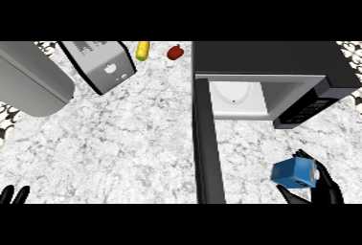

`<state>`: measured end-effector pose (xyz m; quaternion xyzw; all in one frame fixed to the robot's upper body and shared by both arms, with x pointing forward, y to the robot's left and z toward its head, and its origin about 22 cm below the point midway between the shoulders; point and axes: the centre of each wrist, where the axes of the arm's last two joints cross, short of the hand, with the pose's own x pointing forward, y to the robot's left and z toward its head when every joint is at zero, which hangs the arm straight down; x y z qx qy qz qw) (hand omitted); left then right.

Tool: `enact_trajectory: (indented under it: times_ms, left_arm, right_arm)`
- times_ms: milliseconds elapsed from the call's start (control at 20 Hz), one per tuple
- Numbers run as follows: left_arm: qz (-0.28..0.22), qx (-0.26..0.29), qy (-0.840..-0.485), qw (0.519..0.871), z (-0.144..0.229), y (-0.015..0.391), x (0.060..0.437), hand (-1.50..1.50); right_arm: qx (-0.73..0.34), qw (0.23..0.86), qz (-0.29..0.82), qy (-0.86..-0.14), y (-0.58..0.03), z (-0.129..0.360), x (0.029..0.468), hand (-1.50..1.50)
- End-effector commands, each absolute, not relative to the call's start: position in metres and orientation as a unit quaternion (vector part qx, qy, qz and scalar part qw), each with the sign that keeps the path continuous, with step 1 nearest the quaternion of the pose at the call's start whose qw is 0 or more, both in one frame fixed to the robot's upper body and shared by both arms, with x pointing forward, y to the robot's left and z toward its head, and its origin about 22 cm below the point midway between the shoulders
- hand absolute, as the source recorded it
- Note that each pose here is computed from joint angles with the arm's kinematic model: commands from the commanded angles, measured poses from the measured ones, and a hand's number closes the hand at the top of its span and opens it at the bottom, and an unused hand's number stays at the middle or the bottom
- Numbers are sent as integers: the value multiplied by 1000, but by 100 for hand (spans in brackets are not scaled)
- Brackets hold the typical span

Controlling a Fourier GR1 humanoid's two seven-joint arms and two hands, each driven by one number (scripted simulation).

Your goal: Pick up the milk, place it into the microwave and close the microwave

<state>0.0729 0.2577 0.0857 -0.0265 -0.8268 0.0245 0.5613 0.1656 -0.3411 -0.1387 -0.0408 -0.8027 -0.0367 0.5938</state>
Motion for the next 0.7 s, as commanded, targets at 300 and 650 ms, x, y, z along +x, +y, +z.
enact_trajectory:
  times_ms: [300, 650]
  left_arm:
    - [31, -29, -824, 565, 81, 256, 73, -150]
    - [26, -48, -822, 567, 96, 251, 70, -150]
  right_arm:
    - [-139, 499, -80, -852, -317, -112, 197, 150]
    - [-31, 556, -27, -830, -368, -111, 211, 150]
